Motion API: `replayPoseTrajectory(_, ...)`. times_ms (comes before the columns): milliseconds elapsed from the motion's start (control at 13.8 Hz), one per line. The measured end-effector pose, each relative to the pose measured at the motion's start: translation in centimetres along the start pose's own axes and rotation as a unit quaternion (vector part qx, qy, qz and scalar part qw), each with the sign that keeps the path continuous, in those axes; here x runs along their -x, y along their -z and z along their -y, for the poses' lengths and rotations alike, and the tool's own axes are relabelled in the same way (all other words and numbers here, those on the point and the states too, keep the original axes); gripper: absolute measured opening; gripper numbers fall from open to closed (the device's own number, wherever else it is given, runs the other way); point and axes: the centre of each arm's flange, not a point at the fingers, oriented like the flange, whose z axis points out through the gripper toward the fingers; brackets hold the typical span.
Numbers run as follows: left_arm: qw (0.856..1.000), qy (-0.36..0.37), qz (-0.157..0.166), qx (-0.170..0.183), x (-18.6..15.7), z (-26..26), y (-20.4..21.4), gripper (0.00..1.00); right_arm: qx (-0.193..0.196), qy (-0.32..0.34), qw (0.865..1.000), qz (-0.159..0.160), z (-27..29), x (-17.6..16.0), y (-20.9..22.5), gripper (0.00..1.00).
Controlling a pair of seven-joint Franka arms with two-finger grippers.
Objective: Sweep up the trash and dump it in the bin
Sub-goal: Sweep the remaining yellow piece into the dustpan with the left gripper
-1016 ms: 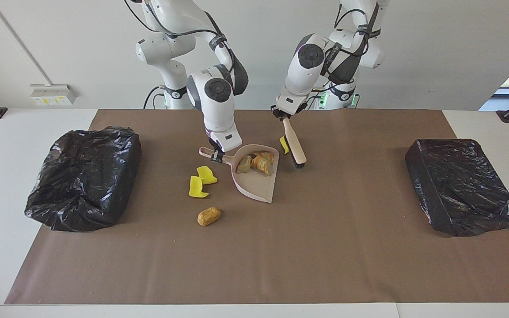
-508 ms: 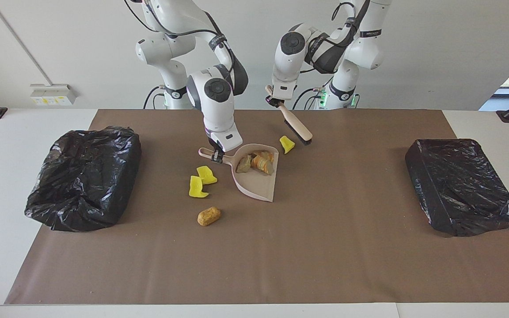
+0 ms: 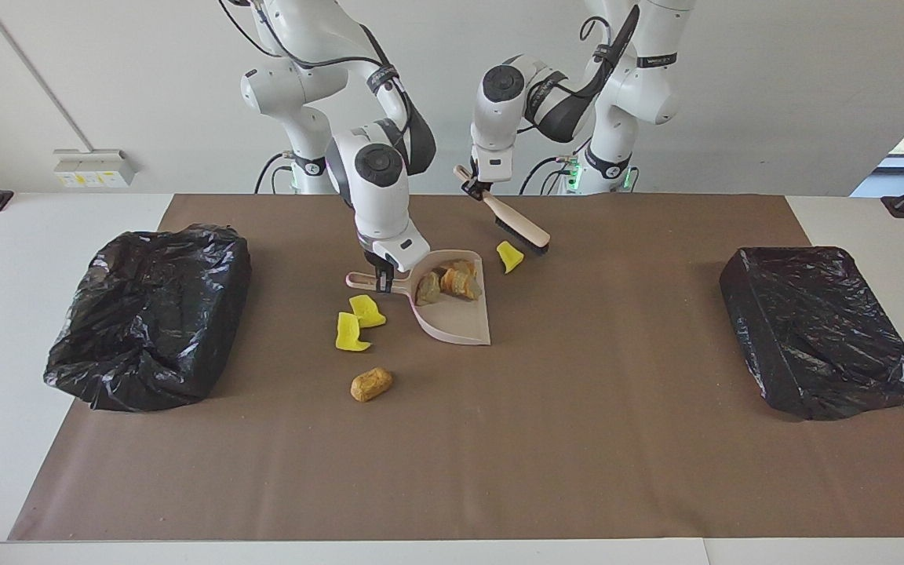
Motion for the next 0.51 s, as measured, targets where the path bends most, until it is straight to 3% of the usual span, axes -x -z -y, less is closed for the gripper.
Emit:
replayPoseTrajectory(218, 0.999, 0.015, 0.000, 0.031, -1.4, -1.5, -0.4, 0.26, 0.000, 0.000, 1.000, 0.000, 0.0, 0.0, 0.0, 0.31)
replayPoseTrajectory(508, 0.997, -0.004, -0.003, 0.072, -7.0, -3.7, 0.7, 0.26, 0.000, 0.000, 1.000, 0.000, 0.0, 0.0, 0.0, 0.31)
